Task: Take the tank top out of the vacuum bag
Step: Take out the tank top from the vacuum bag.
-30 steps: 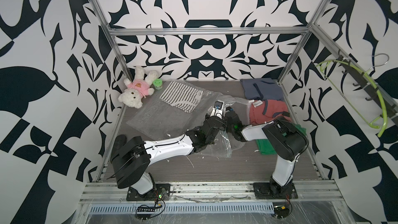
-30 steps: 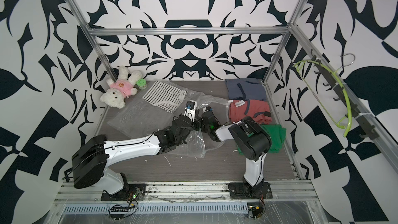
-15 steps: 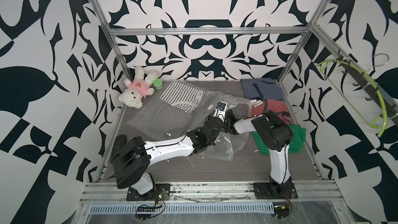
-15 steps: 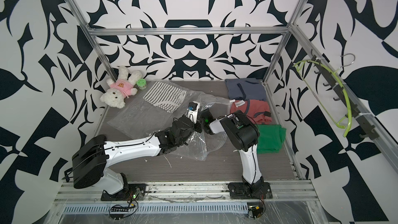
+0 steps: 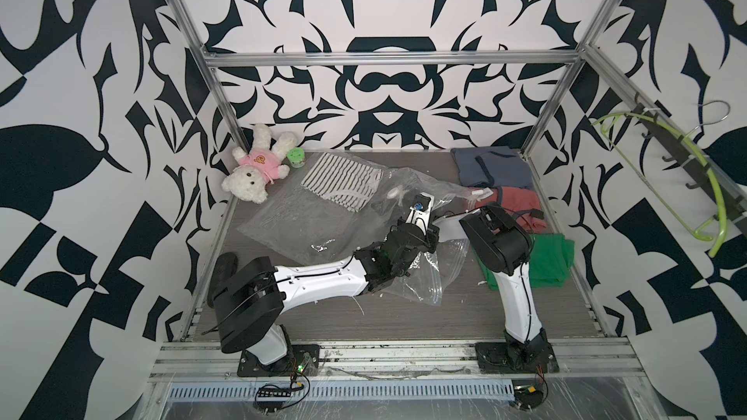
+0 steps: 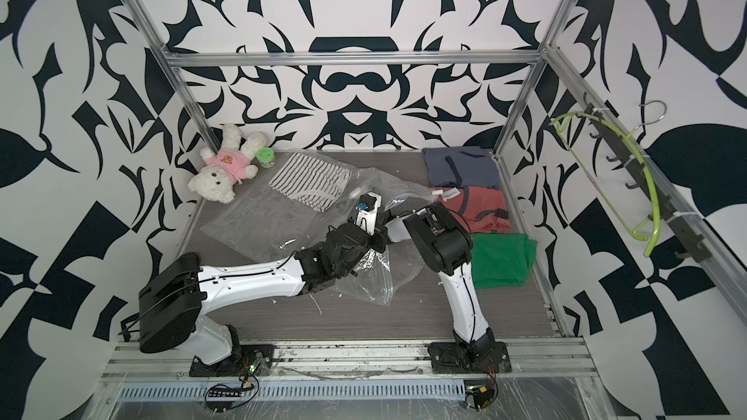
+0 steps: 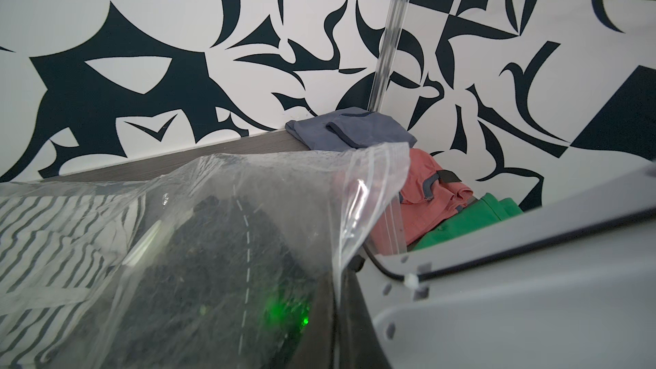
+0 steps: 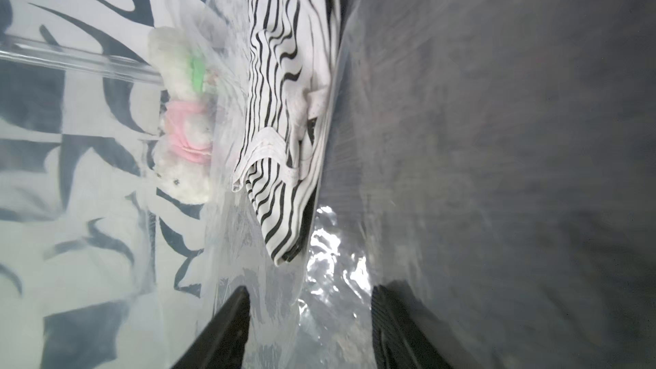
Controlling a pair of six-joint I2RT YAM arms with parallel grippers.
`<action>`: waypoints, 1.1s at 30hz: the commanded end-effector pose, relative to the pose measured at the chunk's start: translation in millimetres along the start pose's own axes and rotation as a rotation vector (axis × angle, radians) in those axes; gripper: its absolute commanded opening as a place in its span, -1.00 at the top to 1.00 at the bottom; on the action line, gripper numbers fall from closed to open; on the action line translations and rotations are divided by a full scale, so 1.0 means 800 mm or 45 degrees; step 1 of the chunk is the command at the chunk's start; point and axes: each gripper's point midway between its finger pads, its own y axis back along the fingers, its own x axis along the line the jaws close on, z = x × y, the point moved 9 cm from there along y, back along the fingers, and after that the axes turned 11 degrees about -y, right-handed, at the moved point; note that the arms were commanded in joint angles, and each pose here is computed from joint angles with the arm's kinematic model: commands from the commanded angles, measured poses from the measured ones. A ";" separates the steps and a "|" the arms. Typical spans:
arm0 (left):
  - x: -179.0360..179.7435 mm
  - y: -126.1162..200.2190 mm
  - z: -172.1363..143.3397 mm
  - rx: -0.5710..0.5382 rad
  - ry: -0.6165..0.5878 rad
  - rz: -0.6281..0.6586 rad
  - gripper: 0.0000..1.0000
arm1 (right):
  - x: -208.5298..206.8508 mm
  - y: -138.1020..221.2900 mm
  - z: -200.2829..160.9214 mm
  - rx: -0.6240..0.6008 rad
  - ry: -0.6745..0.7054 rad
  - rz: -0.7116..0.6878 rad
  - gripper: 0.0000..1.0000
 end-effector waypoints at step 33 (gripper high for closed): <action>-0.012 0.001 0.020 -0.097 0.048 -0.047 1.00 | -0.029 -0.083 -0.003 -0.074 -0.157 -0.115 -0.18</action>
